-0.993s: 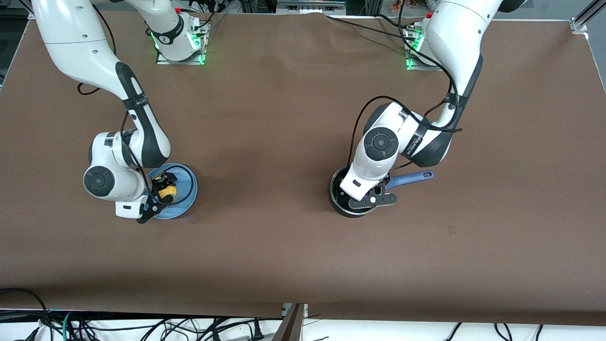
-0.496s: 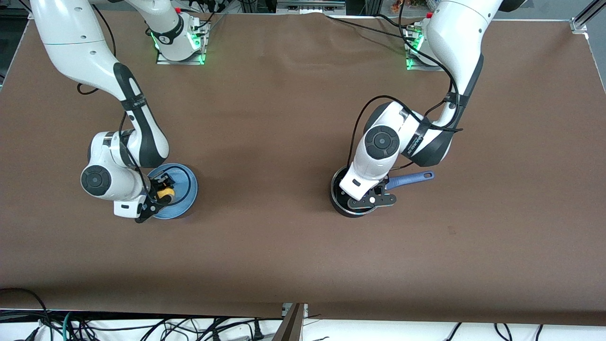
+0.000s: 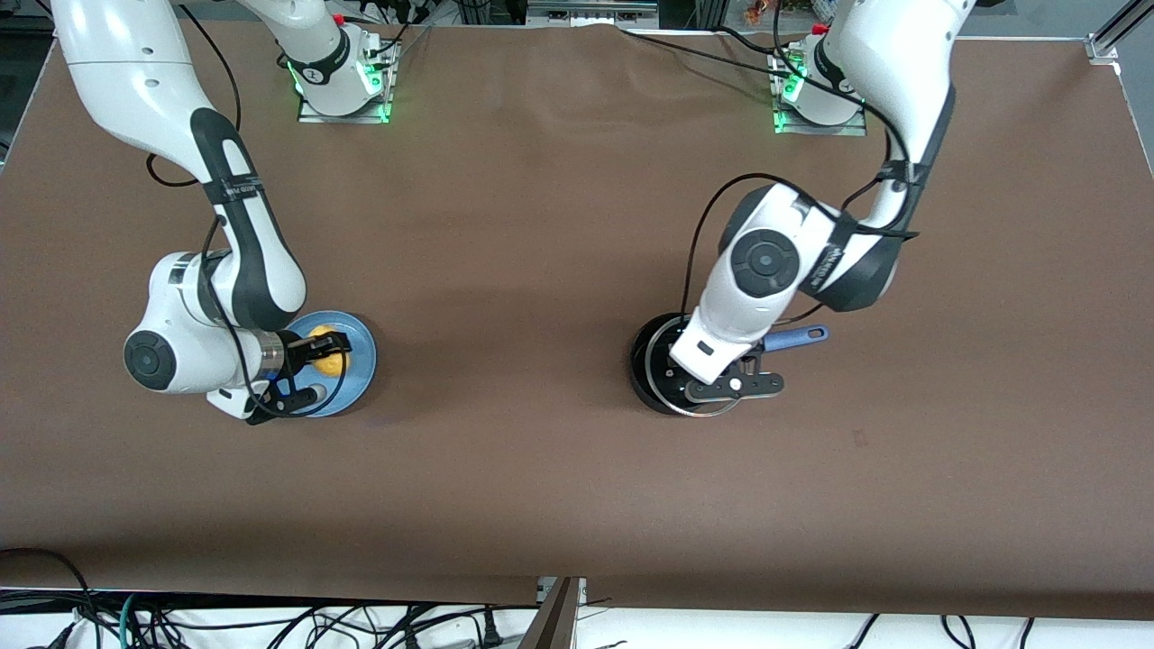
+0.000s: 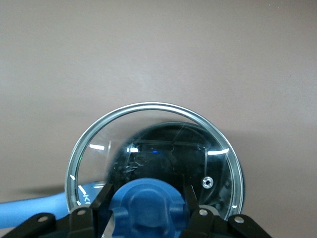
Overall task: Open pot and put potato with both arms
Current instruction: 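Lift the lid aside with the left gripper while the right gripper carries the potato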
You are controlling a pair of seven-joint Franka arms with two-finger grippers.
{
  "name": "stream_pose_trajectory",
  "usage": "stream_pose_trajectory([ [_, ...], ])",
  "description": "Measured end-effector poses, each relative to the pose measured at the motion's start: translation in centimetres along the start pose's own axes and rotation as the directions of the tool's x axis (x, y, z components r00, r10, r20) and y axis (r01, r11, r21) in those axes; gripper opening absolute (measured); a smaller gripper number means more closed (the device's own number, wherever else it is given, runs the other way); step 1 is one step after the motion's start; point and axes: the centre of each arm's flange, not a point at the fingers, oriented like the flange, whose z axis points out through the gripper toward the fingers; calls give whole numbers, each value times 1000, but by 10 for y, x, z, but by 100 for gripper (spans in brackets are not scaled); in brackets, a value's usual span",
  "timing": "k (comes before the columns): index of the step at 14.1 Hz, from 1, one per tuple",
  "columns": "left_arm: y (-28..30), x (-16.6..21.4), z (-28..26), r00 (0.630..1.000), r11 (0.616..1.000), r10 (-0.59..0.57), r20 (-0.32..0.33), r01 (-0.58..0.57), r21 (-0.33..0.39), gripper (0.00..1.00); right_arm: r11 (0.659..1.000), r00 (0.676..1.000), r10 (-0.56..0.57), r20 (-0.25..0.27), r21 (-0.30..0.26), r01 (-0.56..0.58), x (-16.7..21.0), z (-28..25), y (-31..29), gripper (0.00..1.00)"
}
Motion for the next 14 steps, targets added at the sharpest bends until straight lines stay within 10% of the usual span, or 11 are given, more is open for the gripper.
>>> stream_pose_trajectory([
  [4,-128,43,-29,977,978,207,43,-205,-43,61,943,961,275,30,185,-275,13,-13,-99,66],
  [14,-419,50,13,844,850,526,108,-526,-33,61,611,731,679,62,505,-610,18,40,-379,66],
])
